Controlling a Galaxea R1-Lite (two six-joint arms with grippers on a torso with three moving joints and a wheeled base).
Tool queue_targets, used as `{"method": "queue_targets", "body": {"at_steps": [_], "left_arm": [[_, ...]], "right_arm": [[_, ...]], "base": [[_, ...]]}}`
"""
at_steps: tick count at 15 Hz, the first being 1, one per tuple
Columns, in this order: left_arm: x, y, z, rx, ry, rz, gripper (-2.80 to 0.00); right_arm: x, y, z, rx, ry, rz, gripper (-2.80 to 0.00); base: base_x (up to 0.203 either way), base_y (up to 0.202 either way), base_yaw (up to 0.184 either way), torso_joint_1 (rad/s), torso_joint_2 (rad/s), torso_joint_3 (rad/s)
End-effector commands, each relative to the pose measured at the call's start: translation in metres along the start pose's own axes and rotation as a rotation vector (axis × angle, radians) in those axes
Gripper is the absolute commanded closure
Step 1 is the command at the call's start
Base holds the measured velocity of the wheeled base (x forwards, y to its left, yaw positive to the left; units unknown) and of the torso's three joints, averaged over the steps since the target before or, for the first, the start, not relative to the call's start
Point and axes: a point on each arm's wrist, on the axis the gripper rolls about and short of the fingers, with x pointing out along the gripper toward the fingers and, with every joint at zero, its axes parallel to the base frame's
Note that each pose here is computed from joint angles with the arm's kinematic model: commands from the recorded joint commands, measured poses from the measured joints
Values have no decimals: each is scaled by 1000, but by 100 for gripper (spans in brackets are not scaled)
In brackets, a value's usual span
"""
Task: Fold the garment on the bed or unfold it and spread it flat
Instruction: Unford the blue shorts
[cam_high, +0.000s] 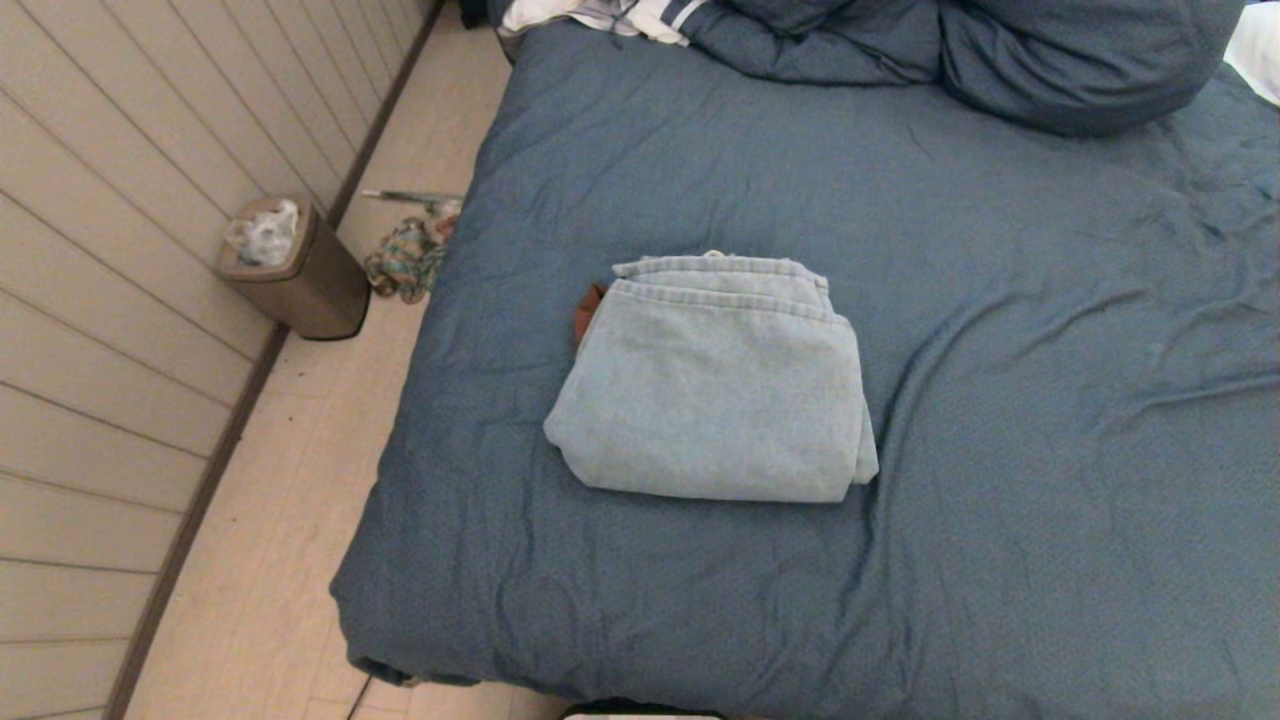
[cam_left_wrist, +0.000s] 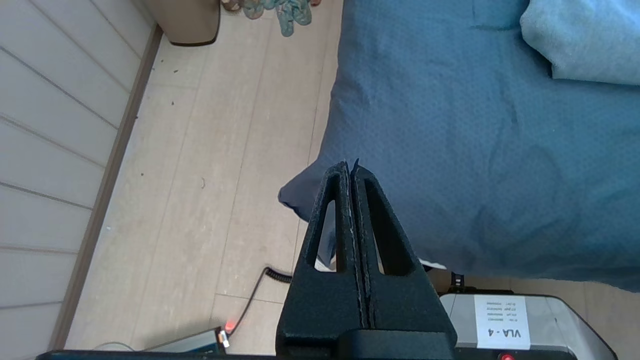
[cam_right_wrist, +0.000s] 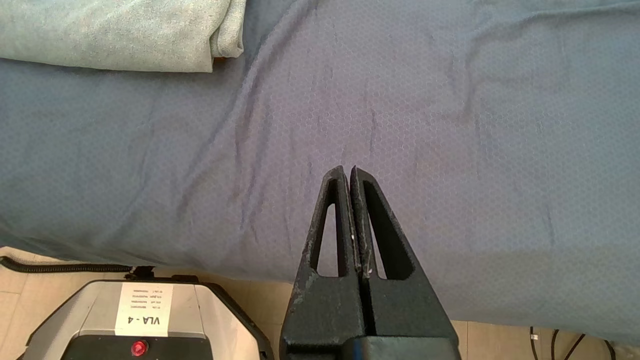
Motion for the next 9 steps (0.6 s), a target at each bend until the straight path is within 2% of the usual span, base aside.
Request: {"method": "queue_targets", "body": {"at_steps": [1,6,8,9], "left_arm": [[0,0,-1,0,5,-1,0],[0,0,-1,0,5,1,0],[0,0,-1,0,5,0,0],[0,0,-1,0,5,1,0]], "right_arm": [[0,0,-1,0,1,-1,0],[-3,0,8,-17,-18,15,0],[-9,0,47,-10,-41,45,0],[-4,0,69,8,-3,60,0]], "base": [[0,0,0,0,0,0],[0,0,0,0,0,0],[0,0,0,0,0,0],[0,0,0,0,0,0]]}}
